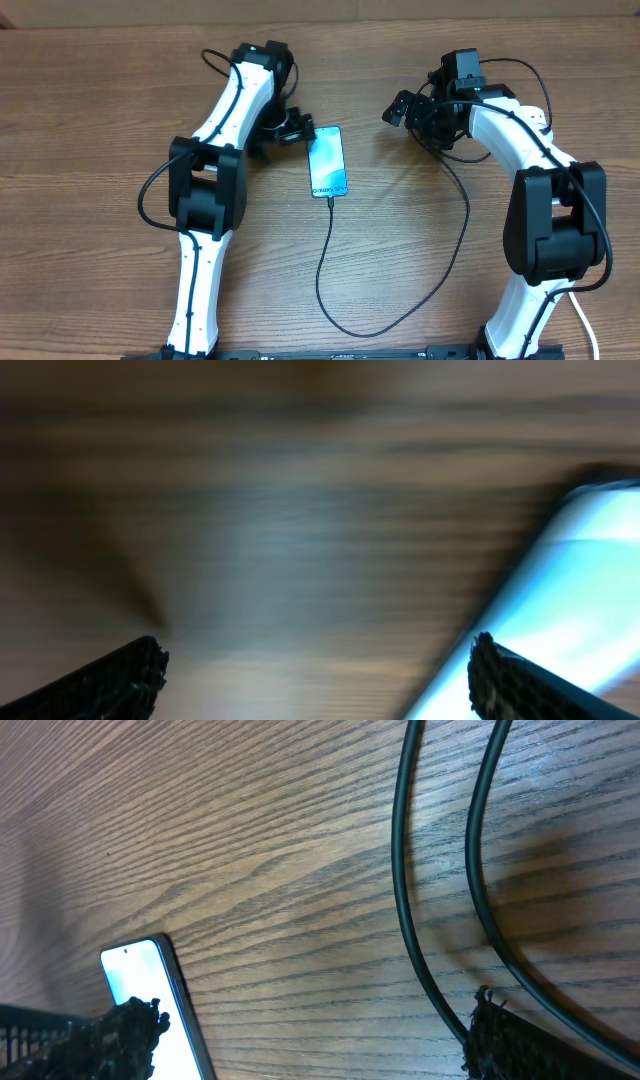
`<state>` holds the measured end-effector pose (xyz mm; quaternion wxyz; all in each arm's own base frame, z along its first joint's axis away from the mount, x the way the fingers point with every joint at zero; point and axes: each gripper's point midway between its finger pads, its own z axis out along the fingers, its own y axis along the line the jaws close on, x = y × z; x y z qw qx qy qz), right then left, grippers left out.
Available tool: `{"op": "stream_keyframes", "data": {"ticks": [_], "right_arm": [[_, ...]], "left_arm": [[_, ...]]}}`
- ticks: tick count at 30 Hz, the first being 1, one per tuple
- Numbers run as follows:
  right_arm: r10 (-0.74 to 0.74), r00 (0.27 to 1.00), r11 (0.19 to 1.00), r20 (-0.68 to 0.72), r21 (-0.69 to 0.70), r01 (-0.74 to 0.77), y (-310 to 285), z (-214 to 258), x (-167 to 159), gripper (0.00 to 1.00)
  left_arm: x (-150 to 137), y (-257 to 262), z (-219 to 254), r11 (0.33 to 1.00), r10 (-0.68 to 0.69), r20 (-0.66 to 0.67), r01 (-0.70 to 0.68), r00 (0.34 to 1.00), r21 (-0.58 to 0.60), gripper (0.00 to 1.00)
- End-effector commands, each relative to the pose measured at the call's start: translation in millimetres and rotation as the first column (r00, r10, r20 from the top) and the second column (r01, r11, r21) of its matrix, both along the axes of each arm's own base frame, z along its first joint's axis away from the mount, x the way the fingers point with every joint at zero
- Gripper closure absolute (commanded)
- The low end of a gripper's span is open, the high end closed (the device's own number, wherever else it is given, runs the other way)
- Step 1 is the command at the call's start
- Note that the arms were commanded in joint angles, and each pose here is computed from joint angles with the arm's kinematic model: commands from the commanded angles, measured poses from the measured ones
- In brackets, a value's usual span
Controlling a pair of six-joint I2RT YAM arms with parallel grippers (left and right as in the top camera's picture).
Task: Plug charger to phone and switch on socket
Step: 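Raise the left gripper up and away from the phone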
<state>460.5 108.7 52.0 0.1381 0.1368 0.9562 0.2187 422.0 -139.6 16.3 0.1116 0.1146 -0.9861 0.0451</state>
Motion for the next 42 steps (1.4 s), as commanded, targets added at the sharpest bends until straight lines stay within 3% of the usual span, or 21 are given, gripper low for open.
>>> {"op": "stream_keyframes", "data": {"ticks": [1, 5, 11, 15, 30, 35, 40, 42], "right_arm": [[0.002, 1.0, 1.0, 0.031, -0.014, -0.001, 0, 8, 7, 0.0], [0.001, 1.0, 1.0, 0.031, -0.014, -0.001, 0, 8, 7, 0.0], [0.001, 1.0, 1.0, 0.031, -0.014, -0.001, 0, 8, 7, 0.0], [0.001, 1.0, 1.0, 0.031, -0.014, -0.001, 0, 8, 7, 0.0], [0.012, 0.999, 1.0, 0.031, 0.021, -0.013, 6, 11, 7, 0.0], [0.129, 0.987, 0.94, 0.101, 0.305, -0.154, 45, 74, 0, 0.0], [0.143, 0.953, 0.944, 0.266, 0.252, -0.212, 27, 149, 0, 0.0], [0.095, 0.94, 0.974, 0.327, 0.165, -0.156, -5, 189, -2, 0.0]], "left_arm": [[23, 33, 60, 0.986, -0.03, 0.17, 0.001, 0.985, 0.165, 0.0], [15, 29, 140, 0.988, -0.049, 0.304, 0.001, 0.952, 0.156, 0.0], [-27, 7, 243, 0.995, -0.085, 0.489, 0.05, 0.868, 0.084, 0.0], [-41, 5, 274, 0.996, -0.086, 0.554, 0.062, 0.828, 0.061, 0.0], [-43, 6, 278, 0.996, -0.083, 0.563, 0.061, 0.823, 0.058, 0.0], [-42, 7, 278, 0.997, -0.082, 0.562, 0.059, 0.823, 0.058, 0.0], [-43, 6, 278, 0.997, -0.082, 0.562, 0.06, 0.823, 0.058, 0.0], [-42, 6, 278, 0.997, -0.082, 0.562, 0.06, 0.823, 0.058, 0.0]]}}
